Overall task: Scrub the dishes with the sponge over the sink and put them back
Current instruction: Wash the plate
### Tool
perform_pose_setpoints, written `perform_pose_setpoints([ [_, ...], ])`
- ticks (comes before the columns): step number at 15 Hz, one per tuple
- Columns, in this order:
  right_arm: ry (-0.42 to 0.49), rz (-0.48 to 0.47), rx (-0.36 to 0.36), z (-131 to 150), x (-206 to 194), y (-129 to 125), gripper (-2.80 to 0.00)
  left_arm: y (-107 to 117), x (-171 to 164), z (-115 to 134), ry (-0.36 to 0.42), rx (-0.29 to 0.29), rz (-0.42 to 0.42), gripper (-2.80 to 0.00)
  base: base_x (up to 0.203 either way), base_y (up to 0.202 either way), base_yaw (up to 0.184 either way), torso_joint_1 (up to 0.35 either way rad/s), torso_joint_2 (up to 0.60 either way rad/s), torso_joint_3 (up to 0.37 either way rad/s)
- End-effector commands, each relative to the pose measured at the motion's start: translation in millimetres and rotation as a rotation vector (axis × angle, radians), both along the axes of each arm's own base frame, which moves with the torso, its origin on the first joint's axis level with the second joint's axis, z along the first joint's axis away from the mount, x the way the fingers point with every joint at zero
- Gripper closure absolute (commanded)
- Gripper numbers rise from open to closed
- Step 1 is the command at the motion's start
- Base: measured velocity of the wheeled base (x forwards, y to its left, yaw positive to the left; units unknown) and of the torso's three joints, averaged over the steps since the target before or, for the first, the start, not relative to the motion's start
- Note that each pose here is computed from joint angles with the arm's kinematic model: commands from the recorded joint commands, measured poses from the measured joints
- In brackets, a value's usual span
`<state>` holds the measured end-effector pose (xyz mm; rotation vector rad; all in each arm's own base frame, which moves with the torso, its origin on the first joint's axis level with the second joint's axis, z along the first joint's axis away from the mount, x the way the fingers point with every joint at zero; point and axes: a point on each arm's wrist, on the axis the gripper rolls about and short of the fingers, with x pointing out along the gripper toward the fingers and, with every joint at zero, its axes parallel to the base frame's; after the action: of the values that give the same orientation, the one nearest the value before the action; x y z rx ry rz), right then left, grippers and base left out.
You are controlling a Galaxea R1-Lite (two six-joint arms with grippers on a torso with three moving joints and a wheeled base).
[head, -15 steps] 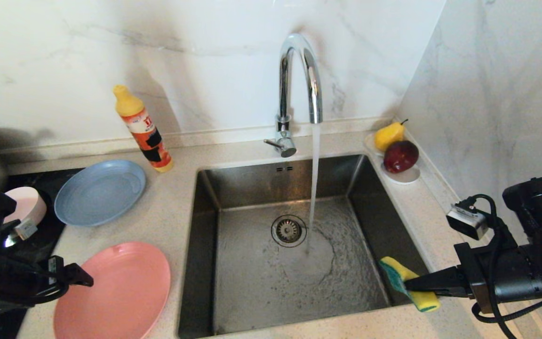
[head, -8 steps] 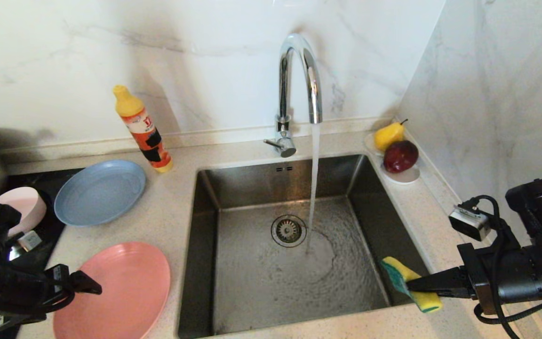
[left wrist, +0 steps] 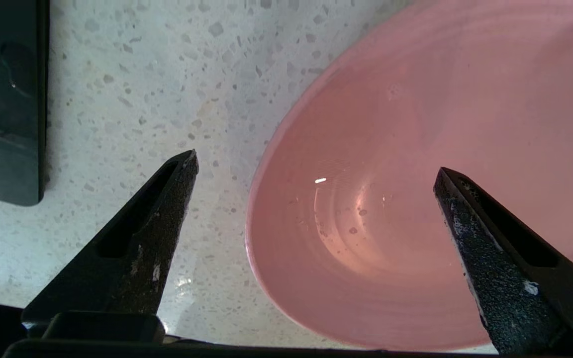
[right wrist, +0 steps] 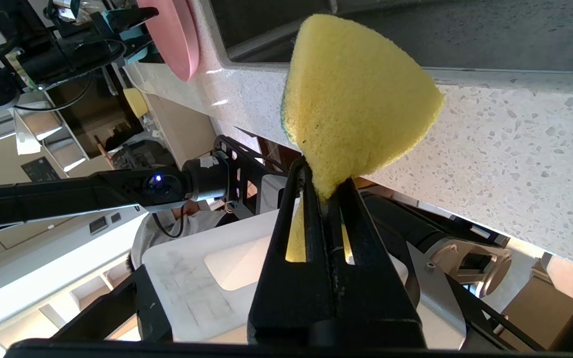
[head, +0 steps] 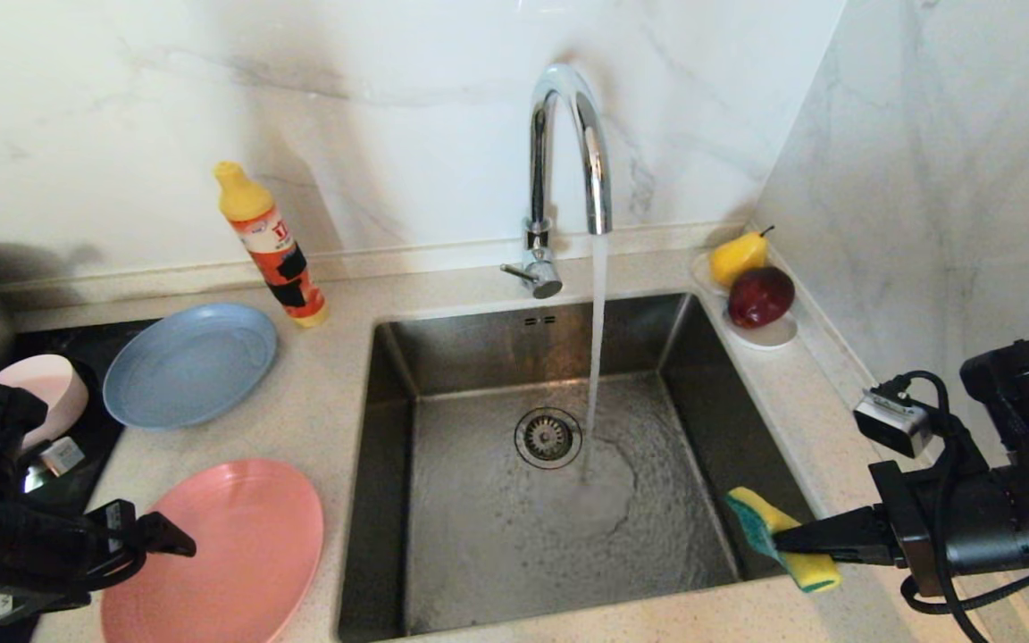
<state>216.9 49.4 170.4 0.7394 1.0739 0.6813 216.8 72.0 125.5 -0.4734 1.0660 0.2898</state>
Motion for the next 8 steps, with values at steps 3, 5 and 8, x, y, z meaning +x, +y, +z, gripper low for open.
perform_pose_setpoints([
  [3, 0.009, 0.004, 0.004, -1.1, 1.1, 0.7, 0.00, 0.9, 0.9, -7.1, 0.031, -0.009, 0.003, -2.80, 0.000, 0.000, 0.000, 0.000, 0.00, 0.000],
  [5, 0.012, 0.004, 0.003, -1.8, 2.2, 0.9, 0.00, 1.2, 1.6, -8.1, 0.029, -0.008, 0.005, -2.80, 0.000, 0.000, 0.000, 0.000, 0.00, 0.000],
  [8, 0.012, 0.004, 0.003, -1.7, 3.0, 1.0, 0.00, 2.4, 4.6, -9.5, 0.009, 0.002, 0.007, -2.80, 0.000, 0.000, 0.000, 0.000, 0.00, 0.000],
])
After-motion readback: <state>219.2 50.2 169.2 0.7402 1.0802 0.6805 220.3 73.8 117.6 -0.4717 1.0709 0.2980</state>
